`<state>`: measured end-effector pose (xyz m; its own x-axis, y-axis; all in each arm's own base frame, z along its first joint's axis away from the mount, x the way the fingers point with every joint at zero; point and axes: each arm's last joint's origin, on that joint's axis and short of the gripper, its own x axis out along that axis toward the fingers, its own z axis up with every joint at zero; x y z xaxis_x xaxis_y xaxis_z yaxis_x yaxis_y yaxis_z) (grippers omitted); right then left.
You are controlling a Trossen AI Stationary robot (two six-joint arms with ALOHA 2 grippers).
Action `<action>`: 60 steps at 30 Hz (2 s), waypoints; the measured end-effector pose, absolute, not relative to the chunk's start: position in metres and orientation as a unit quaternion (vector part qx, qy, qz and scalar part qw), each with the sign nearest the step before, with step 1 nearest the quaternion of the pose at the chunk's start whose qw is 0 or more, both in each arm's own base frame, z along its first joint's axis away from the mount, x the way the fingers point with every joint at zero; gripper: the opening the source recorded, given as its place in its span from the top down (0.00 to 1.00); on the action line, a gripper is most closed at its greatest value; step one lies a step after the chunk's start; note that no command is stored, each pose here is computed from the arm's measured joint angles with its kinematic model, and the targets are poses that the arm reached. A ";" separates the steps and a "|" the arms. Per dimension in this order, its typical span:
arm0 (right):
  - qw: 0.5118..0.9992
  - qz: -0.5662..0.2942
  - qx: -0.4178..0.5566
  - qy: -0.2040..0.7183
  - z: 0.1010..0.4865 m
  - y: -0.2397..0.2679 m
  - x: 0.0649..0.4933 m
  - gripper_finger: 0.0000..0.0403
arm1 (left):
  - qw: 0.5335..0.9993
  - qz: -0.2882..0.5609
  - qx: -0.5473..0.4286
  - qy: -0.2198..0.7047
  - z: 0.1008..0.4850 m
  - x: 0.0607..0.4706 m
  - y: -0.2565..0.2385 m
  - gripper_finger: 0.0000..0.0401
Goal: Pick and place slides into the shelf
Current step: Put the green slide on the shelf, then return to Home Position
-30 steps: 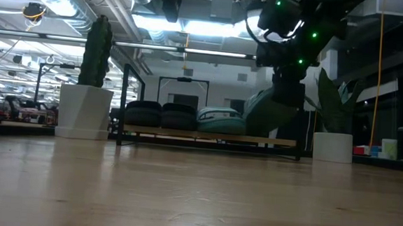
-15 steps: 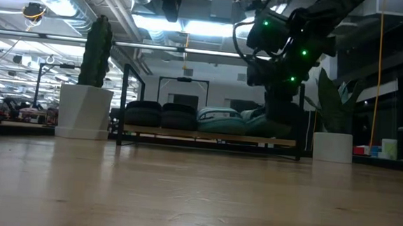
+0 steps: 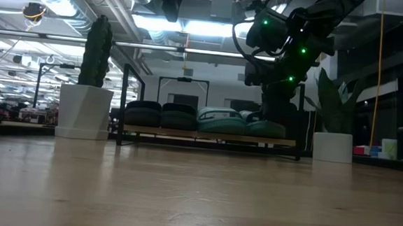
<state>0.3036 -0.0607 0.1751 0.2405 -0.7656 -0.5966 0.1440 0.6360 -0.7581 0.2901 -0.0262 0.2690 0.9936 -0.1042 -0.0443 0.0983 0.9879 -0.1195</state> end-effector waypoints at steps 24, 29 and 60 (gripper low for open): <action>0.760 -0.277 -0.259 0.528 0.174 -0.058 0.305 0.69 | 0.997 -0.051 -0.059 0.025 0.269 0.290 -0.026 1.00; 0.764 -0.277 -0.258 0.522 0.180 -0.057 0.303 0.63 | 0.997 -0.051 -0.059 0.025 0.269 0.290 -0.026 1.00; 0.845 -0.245 -0.232 0.415 0.265 0.005 0.247 0.99 | 0.998 0.037 0.018 0.041 0.287 0.267 -0.011 1.00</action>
<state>0.2466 0.0045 0.2651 0.5357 -0.6068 -0.5872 0.2222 0.7723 -0.5952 0.2666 -0.0111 0.2872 0.9940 0.0746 -0.0799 -0.0717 0.9967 0.0385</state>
